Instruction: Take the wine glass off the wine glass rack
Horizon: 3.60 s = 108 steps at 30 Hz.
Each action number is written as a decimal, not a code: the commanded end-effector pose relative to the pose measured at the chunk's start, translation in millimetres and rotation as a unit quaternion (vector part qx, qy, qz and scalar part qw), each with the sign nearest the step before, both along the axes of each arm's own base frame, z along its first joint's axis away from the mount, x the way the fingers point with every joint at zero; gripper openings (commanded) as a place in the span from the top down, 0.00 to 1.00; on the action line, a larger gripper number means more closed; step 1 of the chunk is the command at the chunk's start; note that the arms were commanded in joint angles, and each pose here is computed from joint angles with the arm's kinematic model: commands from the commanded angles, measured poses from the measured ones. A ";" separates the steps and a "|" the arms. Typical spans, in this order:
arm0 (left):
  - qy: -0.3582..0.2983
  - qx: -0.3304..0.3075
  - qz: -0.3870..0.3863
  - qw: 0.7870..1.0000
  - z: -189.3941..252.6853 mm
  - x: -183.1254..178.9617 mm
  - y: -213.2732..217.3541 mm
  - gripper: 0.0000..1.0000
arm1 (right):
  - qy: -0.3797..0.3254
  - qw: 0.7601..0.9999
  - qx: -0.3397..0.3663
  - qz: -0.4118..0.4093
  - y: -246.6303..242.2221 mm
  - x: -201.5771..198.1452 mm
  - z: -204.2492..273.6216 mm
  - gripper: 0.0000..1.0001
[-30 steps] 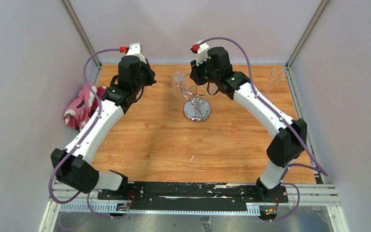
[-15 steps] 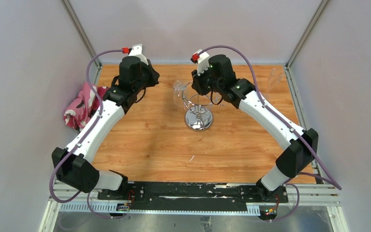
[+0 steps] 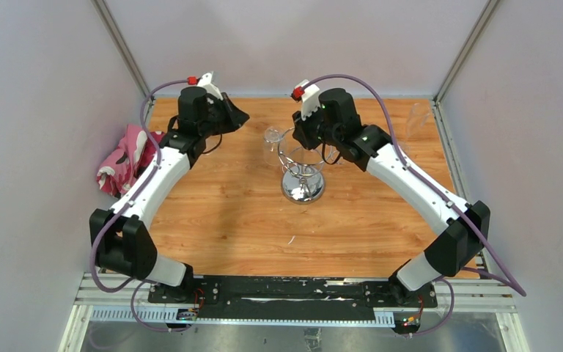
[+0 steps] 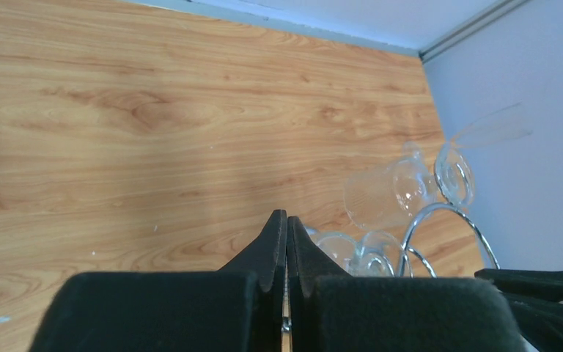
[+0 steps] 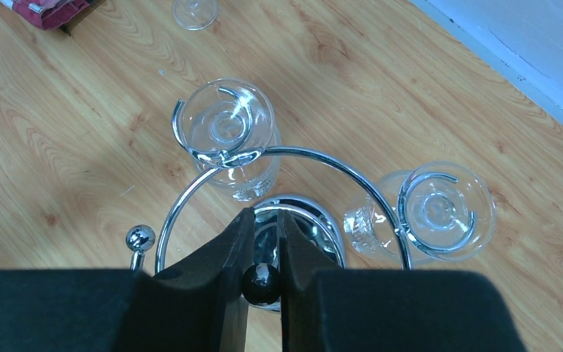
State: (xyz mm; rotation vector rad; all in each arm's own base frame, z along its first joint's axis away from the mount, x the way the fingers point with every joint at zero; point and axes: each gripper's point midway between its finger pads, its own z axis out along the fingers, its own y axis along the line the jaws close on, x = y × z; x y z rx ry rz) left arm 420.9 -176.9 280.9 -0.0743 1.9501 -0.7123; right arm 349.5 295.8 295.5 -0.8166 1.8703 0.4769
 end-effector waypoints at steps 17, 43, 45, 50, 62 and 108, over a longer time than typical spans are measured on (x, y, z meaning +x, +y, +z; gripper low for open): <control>0.011 -0.165 -0.219 0.962 12.8 -12.4 -27.0 0.65 | -0.109 0.991 0.079 -0.015 -7.0 -9.3 70.4 0.32; 0.071 -0.177 -0.339 0.921 -23.6 -45.5 -66.2 0.64 | -0.148 0.981 0.112 -0.055 -30.0 -17.6 92.3 0.36; 0.076 -0.177 -0.342 0.920 -26.8 -47.2 -69.9 0.64 | -0.150 0.981 0.113 -0.057 -31.3 -17.5 93.2 0.36; 0.080 -0.179 -0.344 0.918 -28.4 -48.1 -72.3 0.66 | -0.151 0.980 0.113 -0.057 -31.4 -17.0 91.8 0.36; 0.113 -0.189 -0.332 0.917 -46.5 -51.6 -72.1 0.74 | -0.154 0.979 0.119 -0.056 -29.4 -15.9 89.6 0.37; 0.165 -0.280 -0.281 0.903 9.0 -49.2 -55.7 1.00 | -0.166 0.973 0.153 -0.041 -27.2 -25.5 91.4 0.35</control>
